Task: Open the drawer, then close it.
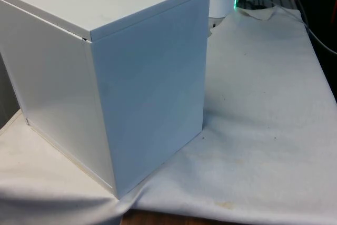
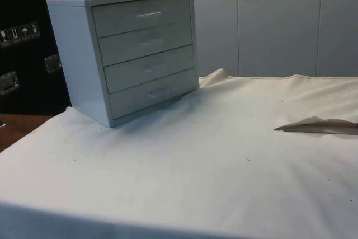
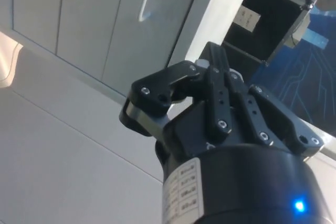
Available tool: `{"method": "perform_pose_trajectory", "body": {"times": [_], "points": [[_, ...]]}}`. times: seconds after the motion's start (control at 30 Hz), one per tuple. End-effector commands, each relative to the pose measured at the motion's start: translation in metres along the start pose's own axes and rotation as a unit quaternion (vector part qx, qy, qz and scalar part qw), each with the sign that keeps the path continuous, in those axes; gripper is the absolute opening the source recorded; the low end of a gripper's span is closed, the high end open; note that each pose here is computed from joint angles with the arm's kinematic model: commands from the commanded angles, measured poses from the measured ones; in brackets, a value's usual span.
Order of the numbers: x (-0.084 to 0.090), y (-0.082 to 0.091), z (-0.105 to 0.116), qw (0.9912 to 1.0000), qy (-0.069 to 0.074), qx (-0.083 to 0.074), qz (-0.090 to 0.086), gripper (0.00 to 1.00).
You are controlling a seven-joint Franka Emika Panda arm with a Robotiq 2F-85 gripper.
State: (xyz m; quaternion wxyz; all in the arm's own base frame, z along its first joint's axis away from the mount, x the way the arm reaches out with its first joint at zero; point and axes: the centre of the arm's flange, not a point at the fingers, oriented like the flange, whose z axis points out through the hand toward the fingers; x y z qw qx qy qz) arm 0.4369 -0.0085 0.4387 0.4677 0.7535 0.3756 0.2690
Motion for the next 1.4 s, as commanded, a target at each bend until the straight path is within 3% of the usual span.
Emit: {"method": "perform_pose_trajectory", "body": {"times": [0.0, 0.5, 0.73, 0.87, 0.9, 0.97, 1.0, 1.17, 1.23, 1.37], "points": [[0.000, 0.000, -0.005, 1.00000, -0.001, -0.001, 0.002, 0.00], [0.002, -0.002, -0.037, 0.99935, 0.012, -0.019, 0.028, 0.00], [0.002, -0.003, -0.036, 0.99938, 0.011, -0.020, 0.027, 0.00], [0.004, -0.003, -0.035, 0.99944, 0.010, -0.020, 0.025, 0.19], [0.004, -0.003, -0.035, 0.99944, 0.010, -0.020, 0.025, 0.29], [0.003, -0.003, -0.035, 0.99939, 0.010, -0.021, 0.026, 0.40], [0.004, -0.003, -0.035, 0.99944, 0.010, -0.020, 0.025, 0.40], [0.004, -0.003, -0.035, 0.99946, 0.010, -0.020, 0.024, 0.66], [0.004, -0.003, -0.035, 0.99946, 0.010, -0.020, 0.024, 0.84], [0.004, -0.004, -0.035, 0.99944, 0.010, -0.020, 0.025, 0.99]]}}
